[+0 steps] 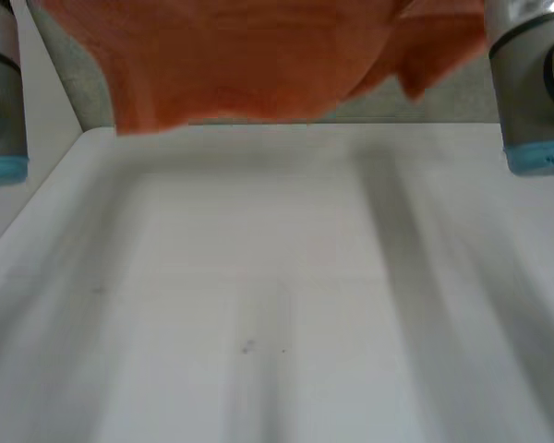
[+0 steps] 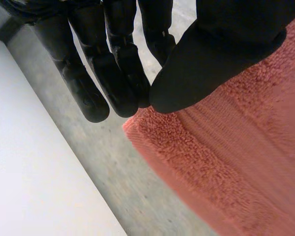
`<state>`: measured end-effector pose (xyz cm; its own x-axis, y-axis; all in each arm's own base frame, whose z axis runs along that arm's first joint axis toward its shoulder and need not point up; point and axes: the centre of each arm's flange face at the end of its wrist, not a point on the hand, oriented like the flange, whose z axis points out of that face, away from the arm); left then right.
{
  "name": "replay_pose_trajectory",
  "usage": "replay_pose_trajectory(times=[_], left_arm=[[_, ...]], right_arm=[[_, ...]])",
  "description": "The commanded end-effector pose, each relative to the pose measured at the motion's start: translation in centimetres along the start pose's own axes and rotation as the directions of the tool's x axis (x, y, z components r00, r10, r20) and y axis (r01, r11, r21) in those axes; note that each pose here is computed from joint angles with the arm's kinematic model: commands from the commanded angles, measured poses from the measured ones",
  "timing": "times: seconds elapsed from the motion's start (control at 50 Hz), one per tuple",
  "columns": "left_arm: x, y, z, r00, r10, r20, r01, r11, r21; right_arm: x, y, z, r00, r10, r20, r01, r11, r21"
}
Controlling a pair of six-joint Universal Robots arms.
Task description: Fold the laundry
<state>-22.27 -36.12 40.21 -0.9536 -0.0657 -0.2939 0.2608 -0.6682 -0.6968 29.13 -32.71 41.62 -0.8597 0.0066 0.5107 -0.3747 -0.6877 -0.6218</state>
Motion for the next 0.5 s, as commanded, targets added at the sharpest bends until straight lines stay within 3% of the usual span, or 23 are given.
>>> replay_pose_trajectory(times=[0.02,0.06,0.1,0.12,0.16,0.22,0.28,0.32,0.44,0.5], left_arm=[[2.4,5.6,-7.2,0.991,-0.018,-0.129,-0.017,0.963,-0.268],[2.9,6.6,-9.0,0.987,-0.03,-0.157,-0.023,0.947,-0.321],[3.8,8.2,-12.3,0.974,-0.056,-0.221,-0.039,0.914,-0.404],[3.8,8.2,-12.3,0.973,-0.056,-0.222,-0.039,0.914,-0.404],[4.3,8.9,-13.9,0.965,-0.074,-0.253,-0.046,0.897,-0.439],[4.7,9.9,-16.0,0.952,-0.101,-0.29,-0.057,0.869,-0.491],[5.1,10.6,-17.7,0.942,-0.117,-0.315,-0.073,0.845,-0.53],[4.8,11.1,-18.3,0.943,-0.118,-0.313,-0.079,0.831,-0.551],[4.5,11.4,-18.7,0.945,-0.116,-0.307,-0.084,0.819,-0.567],[4.0,11.0,-18.5,0.949,-0.107,-0.296,-0.081,0.825,-0.559]], right_arm=[[-4.7,4.4,-5.9,0.944,0.068,0.324,0.007,0.974,-0.225],[-5.5,5.1,-7.2,0.92,0.095,0.379,0.012,0.962,-0.272],[-7.1,6.4,-9.8,0.864,0.16,0.478,0.027,0.932,-0.36],[-7.1,6.4,-9.8,0.863,0.16,0.478,0.027,0.932,-0.361],[-8.9,8.2,-12.4,0.805,0.231,0.546,0.047,0.893,-0.447],[-10.3,10.5,-14.3,0.77,0.28,0.573,0.078,0.85,-0.521],[-10.7,11.8,-15.0,0.765,0.297,0.572,0.092,0.827,-0.554],[-11.2,14.2,-16.3,0.757,0.332,0.563,0.113,0.782,-0.613],[-11.3,15.9,-17.9,0.759,0.404,0.511,0.085,0.717,-0.692],[-10.8,16.8,-18.8,0.778,0.514,0.361,-0.047,0.621,-0.782]])
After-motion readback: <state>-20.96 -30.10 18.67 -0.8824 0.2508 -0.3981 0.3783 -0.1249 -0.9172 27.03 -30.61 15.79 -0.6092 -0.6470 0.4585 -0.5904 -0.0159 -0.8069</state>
